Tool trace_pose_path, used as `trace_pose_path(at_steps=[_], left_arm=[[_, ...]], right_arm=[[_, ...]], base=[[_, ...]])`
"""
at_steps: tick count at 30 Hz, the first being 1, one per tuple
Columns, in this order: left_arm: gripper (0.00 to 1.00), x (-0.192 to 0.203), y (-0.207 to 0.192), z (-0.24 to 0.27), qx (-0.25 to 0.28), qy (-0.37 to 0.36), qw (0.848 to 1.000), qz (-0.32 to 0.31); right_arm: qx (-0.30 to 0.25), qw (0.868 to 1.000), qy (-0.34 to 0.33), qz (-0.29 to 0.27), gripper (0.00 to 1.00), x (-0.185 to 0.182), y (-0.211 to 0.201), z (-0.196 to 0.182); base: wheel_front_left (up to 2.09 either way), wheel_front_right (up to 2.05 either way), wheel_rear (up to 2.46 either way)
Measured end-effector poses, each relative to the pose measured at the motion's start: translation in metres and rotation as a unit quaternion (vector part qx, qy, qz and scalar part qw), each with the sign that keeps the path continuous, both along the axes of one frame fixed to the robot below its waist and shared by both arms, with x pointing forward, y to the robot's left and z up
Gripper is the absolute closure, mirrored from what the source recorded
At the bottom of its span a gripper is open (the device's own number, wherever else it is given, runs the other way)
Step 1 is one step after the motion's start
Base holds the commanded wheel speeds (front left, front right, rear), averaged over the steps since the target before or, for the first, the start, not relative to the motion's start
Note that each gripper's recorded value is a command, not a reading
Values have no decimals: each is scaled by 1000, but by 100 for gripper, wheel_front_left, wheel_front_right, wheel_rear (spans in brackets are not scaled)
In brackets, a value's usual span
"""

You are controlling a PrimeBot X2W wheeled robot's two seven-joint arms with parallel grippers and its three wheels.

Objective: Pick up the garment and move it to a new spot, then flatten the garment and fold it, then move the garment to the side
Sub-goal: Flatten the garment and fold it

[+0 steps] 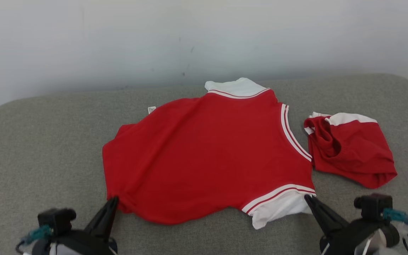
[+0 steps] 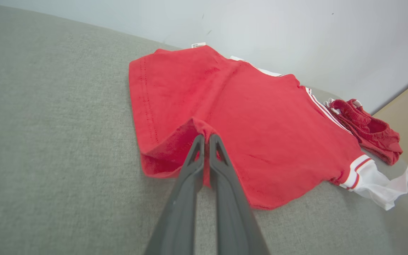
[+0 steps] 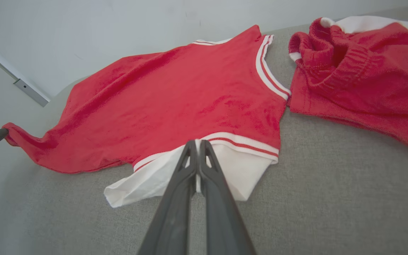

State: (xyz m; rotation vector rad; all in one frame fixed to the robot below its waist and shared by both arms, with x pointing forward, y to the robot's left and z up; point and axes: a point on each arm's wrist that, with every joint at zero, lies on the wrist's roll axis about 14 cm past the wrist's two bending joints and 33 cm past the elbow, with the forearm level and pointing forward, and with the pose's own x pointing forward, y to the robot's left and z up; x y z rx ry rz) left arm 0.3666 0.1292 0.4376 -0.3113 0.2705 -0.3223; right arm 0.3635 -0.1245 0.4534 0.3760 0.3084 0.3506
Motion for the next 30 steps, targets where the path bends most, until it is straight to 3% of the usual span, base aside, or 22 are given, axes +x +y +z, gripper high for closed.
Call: trace_pose_path(at_steps=[8, 10, 12, 14, 15, 18, 21, 22, 23, 25, 30], left_arm=[[100, 105, -8, 68, 19, -44, 998, -32], [100, 143, -2, 103, 28, -69, 997, -27], [100, 182, 6, 153, 70, -112, 991, -24], [100, 213, 16, 224, 73, -190, 979, -1], [100, 213, 16, 224, 73, -190, 979, -1], [100, 229, 9, 324, 18, -313, 949, 11], [100, 218, -21, 394, -27, -422, 906, -20], [100, 215, -29, 398, -41, -435, 899, -31], [100, 216, -31, 391, -44, -438, 897, -38], [100, 227, -25, 359, -45, -416, 908, -35], [100, 258, 13, 201, -4, -259, 966, 6]], right_arm=[[-46, 998, -38, 12, 100, 98, 4, 52], [-45, 997, -61, -3, 100, 136, 5, 85], [-34, 992, -119, -25, 100, 176, 7, 145], [-53, 976, -206, -49, 100, 202, 2, 213], [-53, 976, -206, -49, 100, 202, 2, 213], [30, 934, -335, -119, 100, 215, -16, 314], [31, 896, -436, -74, 100, 212, 7, 384], [26, 884, -463, -60, 100, 207, 12, 396], [24, 878, -476, -47, 100, 206, 16, 397], [21, 881, -472, -13, 100, 210, 29, 374], [21, 937, -346, 37, 100, 238, 53, 236]], base=[[0, 0, 0], [0, 0, 0], [0, 0, 0], [0, 0, 0], [0, 0, 0], [0, 0, 0], [0, 0, 0], [0, 0, 0], [0, 0, 0], [0, 0, 0], [0, 0, 0]])
